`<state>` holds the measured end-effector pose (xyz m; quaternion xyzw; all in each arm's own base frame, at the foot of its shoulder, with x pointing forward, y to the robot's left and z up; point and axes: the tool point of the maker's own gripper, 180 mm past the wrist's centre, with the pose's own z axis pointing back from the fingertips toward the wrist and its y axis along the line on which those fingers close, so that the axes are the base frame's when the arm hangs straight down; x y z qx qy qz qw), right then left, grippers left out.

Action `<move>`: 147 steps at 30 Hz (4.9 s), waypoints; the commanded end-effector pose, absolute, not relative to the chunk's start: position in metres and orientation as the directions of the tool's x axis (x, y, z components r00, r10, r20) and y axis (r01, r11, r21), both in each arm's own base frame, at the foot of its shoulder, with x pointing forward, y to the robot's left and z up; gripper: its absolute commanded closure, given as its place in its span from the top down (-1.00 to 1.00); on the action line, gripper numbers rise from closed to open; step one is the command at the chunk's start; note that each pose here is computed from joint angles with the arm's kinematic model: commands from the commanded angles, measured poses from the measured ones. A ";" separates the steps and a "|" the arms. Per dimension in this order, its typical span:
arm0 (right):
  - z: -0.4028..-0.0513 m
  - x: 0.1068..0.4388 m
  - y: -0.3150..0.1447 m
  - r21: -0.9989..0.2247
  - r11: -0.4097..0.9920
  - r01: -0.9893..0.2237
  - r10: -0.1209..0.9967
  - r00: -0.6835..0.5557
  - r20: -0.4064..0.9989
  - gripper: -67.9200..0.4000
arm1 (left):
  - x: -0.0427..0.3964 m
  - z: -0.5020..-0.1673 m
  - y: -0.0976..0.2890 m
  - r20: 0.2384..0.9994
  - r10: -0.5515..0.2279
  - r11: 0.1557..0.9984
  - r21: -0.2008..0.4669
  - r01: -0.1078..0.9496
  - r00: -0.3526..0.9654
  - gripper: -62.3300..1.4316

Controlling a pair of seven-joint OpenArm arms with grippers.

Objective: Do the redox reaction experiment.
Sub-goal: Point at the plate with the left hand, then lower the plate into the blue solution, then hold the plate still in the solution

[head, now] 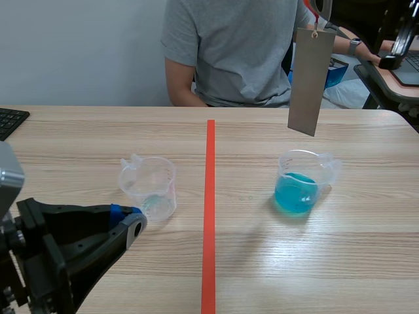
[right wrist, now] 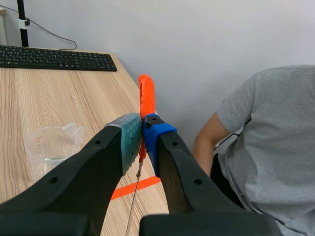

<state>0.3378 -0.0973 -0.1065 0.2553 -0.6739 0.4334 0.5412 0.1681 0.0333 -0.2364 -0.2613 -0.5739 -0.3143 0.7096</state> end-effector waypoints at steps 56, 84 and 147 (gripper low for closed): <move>-0.161 0.348 -0.125 -0.237 0.571 -0.786 0.105 -0.217 0.971 -0.96 | 0.160 -0.232 0.033 0.975 -0.183 0.627 0.017 0.779 0.125 -0.84; -0.214 0.359 -0.142 -0.143 0.650 -0.747 0.068 -0.131 0.989 -0.96 | 0.159 -0.232 0.033 0.975 -0.183 0.627 0.017 0.779 0.126 -0.84; -0.243 0.360 -0.148 -0.136 0.672 -0.728 0.114 -0.080 0.990 -0.96 | 0.159 -0.232 0.033 0.975 -0.183 0.627 0.017 0.779 0.126 -0.84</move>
